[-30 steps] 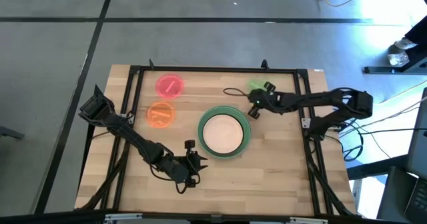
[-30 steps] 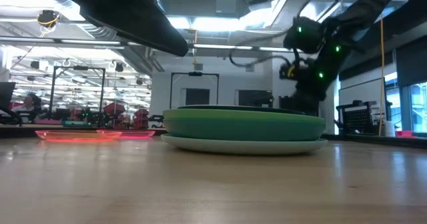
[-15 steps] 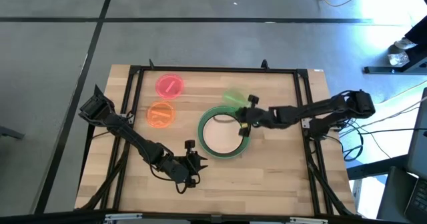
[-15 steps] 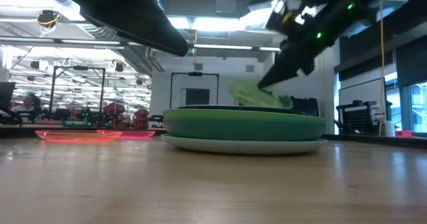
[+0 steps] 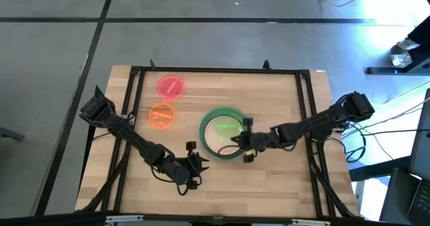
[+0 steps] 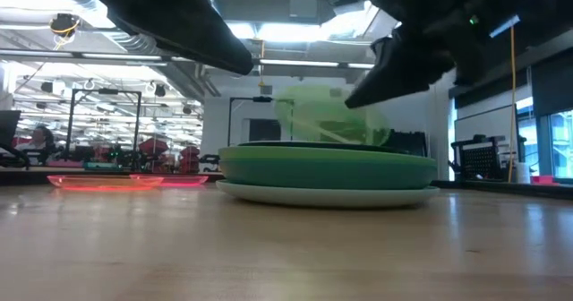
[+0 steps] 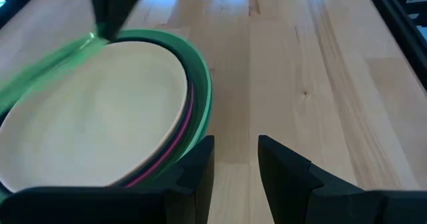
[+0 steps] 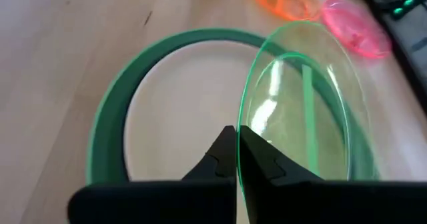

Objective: Stack plastic plates
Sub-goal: Stack the transparent green plate on top of the white plate

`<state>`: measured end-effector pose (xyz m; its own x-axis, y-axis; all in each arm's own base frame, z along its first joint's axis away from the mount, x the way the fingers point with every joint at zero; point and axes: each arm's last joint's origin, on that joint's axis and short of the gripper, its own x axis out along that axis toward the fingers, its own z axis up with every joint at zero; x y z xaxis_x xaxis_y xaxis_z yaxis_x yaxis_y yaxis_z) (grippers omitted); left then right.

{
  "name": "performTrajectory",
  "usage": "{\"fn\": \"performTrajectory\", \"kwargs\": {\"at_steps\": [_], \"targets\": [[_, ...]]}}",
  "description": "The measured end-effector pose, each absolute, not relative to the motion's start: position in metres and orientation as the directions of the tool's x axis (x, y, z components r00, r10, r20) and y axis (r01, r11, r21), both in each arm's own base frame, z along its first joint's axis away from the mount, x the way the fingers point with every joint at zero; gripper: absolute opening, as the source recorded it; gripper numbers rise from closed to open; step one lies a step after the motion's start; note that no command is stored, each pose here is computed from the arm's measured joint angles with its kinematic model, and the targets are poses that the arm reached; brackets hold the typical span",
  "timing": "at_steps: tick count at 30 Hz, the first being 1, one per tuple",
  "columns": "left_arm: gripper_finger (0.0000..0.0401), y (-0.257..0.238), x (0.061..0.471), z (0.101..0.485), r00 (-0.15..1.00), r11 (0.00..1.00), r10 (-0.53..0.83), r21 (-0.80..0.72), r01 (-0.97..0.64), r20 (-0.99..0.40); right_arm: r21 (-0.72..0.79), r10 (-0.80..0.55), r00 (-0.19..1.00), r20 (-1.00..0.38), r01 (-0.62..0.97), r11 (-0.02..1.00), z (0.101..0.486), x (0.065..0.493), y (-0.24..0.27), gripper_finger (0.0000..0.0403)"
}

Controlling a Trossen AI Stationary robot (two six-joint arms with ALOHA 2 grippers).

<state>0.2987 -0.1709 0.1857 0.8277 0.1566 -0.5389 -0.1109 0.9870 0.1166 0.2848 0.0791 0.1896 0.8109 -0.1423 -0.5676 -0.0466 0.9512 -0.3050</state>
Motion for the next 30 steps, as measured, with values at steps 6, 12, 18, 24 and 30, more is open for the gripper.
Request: {"fn": "performTrajectory", "kwargs": {"at_steps": [6,12,18,24,30], "targets": [[0.0109,-0.171,0.299,0.186,0.828,0.987,0.155,0.115,-0.110,-0.540,-0.306,-0.106,0.785,-0.610,-0.111,0.945,0.174,0.286,0.091,0.0001],[0.0109,-0.171,0.299,0.186,0.827,0.987,0.154,0.114,-0.109,-0.540,-0.249,-0.086,0.755,-0.650,-0.104,0.963,0.159,0.290,0.092,0.0001],[0.0109,-0.171,0.299,0.186,0.827,0.987,0.154,0.114,-0.109,-0.540,-0.200,-0.072,0.742,-0.667,-0.086,0.976,0.147,0.294,0.094,0.0001],[0.0109,-0.171,0.299,0.186,0.827,0.988,0.154,0.113,-0.110,-0.540,-0.172,-0.039,0.761,-0.647,-0.096,0.980,0.145,0.298,0.097,0.0014],[0.0109,-0.171,0.299,0.186,0.827,0.987,0.154,0.119,-0.107,-0.540,-0.178,-0.040,0.765,-0.642,-0.098,0.979,0.145,0.299,0.097,0.0080]]}}
